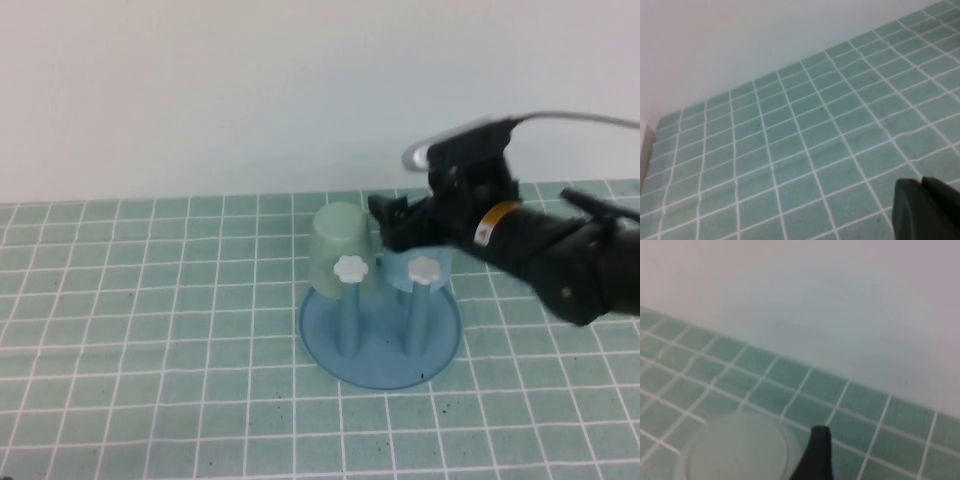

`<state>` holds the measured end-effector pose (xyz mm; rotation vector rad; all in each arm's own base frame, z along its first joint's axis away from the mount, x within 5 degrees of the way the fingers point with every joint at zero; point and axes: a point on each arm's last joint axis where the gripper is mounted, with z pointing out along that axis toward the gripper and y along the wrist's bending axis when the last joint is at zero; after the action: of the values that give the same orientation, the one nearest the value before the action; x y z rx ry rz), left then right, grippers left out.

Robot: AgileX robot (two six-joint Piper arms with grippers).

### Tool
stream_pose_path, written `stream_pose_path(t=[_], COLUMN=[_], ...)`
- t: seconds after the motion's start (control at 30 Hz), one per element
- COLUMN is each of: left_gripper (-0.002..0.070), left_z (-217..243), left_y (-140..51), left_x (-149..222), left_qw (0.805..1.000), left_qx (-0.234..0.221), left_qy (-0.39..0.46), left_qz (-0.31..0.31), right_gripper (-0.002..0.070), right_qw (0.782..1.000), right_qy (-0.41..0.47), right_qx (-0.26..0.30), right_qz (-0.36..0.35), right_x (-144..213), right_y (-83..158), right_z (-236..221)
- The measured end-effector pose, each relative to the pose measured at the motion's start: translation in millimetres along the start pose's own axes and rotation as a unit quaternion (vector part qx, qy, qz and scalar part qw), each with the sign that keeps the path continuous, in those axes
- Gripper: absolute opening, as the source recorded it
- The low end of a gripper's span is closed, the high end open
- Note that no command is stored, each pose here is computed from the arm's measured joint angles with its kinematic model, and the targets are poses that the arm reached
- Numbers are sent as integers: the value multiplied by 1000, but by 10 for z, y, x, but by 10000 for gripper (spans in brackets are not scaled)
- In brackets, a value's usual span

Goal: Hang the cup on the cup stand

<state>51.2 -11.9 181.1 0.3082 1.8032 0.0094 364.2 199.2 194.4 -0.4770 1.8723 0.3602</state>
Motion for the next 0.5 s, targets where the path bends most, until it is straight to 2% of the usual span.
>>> stream_pose_path(t=[0.07,0.13,0.2,0.27,0.33,0.4,0.5], left_gripper=[-1,-1,-1,-1,-1,-1,-1], left_z=[0,1,2,2,1,1,1], left_y=[0,12,30,50,66,72,74], left_x=[-2,-2,1,4,7,8,11], left_qw=[1000,1000,999,998,997,996,996], left_qx=[-3,-15,-32,-51,-66,-71,-72], left_qy=[-1,0,3,5,7,8,9], left_qz=[-12,-22,-32,-44,-50,-52,-50], right_gripper=[634,558,414,232,106,48,13], right_qw=[1000,1000,1000,999,999,998,993], right_qy=[-10,-16,-31,-41,-54,-70,-118], right_qx=[1,3,5,7,9,10,10], right_qz=[-1,-1,-2,-2,-3,-3,-3], right_x=[-207,-429,-696,-929,-1109,-1263,-1484], right_y=[3,6,12,16,21,26,36], right_z=[-153,-354,-630,-937,-1222,-1507,-1944])
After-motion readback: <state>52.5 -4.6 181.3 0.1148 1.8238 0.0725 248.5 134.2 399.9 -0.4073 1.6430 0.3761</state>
